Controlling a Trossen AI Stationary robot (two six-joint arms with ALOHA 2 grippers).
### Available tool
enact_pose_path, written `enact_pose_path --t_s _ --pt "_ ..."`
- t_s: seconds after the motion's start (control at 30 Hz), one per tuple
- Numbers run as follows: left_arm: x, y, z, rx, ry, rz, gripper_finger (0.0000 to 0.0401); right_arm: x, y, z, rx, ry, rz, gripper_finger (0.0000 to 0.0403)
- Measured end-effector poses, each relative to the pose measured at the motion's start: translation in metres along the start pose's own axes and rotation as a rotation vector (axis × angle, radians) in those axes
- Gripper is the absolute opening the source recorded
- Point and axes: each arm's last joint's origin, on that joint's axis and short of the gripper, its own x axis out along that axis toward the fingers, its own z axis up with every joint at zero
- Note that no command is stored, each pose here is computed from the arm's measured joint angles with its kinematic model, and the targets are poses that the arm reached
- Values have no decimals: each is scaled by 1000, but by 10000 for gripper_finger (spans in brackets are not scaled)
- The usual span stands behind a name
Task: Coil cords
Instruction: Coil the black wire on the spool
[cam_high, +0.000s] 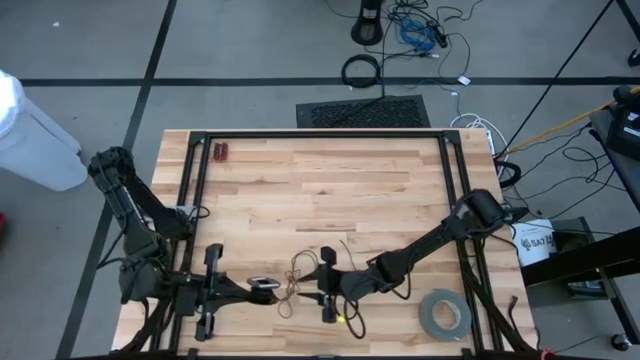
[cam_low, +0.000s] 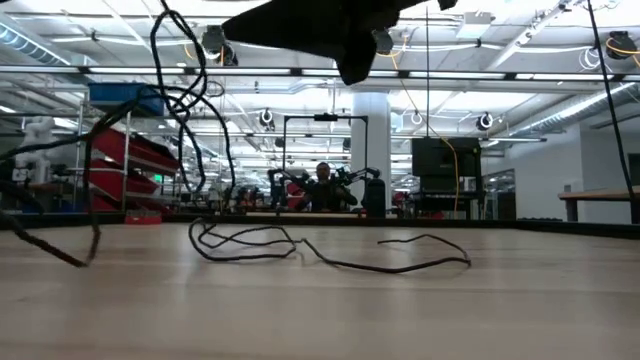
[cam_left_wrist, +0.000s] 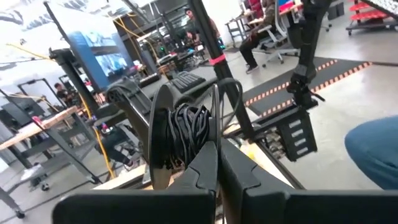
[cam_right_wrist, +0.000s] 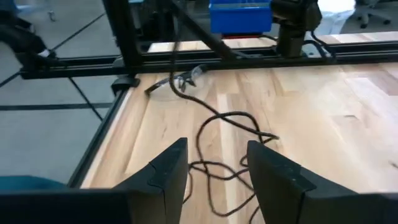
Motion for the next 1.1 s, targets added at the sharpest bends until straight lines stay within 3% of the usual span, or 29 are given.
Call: enact_pose_path --t_s 0.2,0.5,0.67,0.8,1.1 --pt "0 2 4 2 -25 22 4 18 8 0 0 1 58 137" --pt "-1 2 4 8 -22 38 4 45 22 9 -62 41 37 111" --pt "-10 0 17 9 -92 30 4 40 24 6 -122 176 17 49" --pt "-21 -4 28 11 -157 13 4 29 25 15 -141 203 19 9" --pt "-41 -10 43 17 -251 -12 4 16 19 11 -166 377 28 1"
